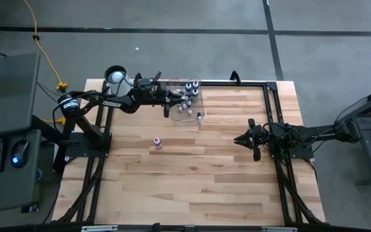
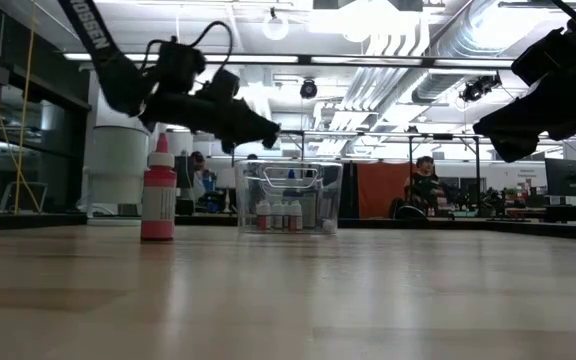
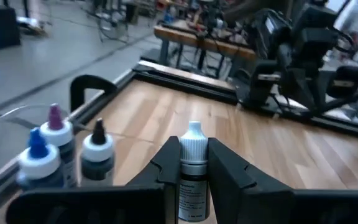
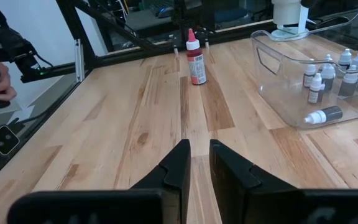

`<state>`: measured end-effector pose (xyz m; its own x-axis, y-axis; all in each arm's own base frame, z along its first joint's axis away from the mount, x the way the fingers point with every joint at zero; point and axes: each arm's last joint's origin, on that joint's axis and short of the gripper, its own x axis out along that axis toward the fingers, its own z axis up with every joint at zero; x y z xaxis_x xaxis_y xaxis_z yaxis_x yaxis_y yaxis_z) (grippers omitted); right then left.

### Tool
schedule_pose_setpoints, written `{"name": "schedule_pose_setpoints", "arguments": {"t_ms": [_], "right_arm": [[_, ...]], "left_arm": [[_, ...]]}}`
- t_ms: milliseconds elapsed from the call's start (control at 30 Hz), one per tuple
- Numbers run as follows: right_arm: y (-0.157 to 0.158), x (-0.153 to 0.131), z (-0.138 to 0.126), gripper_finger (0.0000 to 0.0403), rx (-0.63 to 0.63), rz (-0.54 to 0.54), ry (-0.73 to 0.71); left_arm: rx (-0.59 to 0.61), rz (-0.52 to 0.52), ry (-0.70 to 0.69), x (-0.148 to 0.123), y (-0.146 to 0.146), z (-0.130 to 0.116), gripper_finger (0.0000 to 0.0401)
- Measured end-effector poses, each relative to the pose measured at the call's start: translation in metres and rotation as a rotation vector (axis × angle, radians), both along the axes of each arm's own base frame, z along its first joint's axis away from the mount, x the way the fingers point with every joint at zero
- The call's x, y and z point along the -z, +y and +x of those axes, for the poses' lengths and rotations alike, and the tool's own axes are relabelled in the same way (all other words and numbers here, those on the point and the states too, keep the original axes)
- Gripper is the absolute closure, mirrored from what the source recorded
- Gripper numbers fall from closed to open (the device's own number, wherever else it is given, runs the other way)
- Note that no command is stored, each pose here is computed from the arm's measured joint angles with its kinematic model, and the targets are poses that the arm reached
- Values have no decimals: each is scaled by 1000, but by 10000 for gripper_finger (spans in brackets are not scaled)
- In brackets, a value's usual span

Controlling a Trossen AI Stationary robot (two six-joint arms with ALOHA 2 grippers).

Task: Pick & Place food coloring
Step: Put the small yellow food coloring bottle into the container

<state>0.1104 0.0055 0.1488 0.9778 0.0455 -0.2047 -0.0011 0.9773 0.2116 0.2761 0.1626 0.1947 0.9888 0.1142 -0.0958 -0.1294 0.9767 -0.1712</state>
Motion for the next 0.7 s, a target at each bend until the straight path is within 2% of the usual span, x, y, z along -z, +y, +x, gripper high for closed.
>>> {"name": "schedule_pose_setpoints", "arguments": {"t_ms": [167, 433, 700], "right_arm": [[0, 0, 0, 350, 0, 0, 0], [0, 0, 0, 351, 0, 0, 0], [0, 0, 0, 349, 0, 0, 0]], "left_arm": [[-47, 30, -43, 8, -5, -9, 359], [-148, 38, -37, 16, -7, -17, 359], [-150, 16, -82, 29, -10, -21, 359]]}}
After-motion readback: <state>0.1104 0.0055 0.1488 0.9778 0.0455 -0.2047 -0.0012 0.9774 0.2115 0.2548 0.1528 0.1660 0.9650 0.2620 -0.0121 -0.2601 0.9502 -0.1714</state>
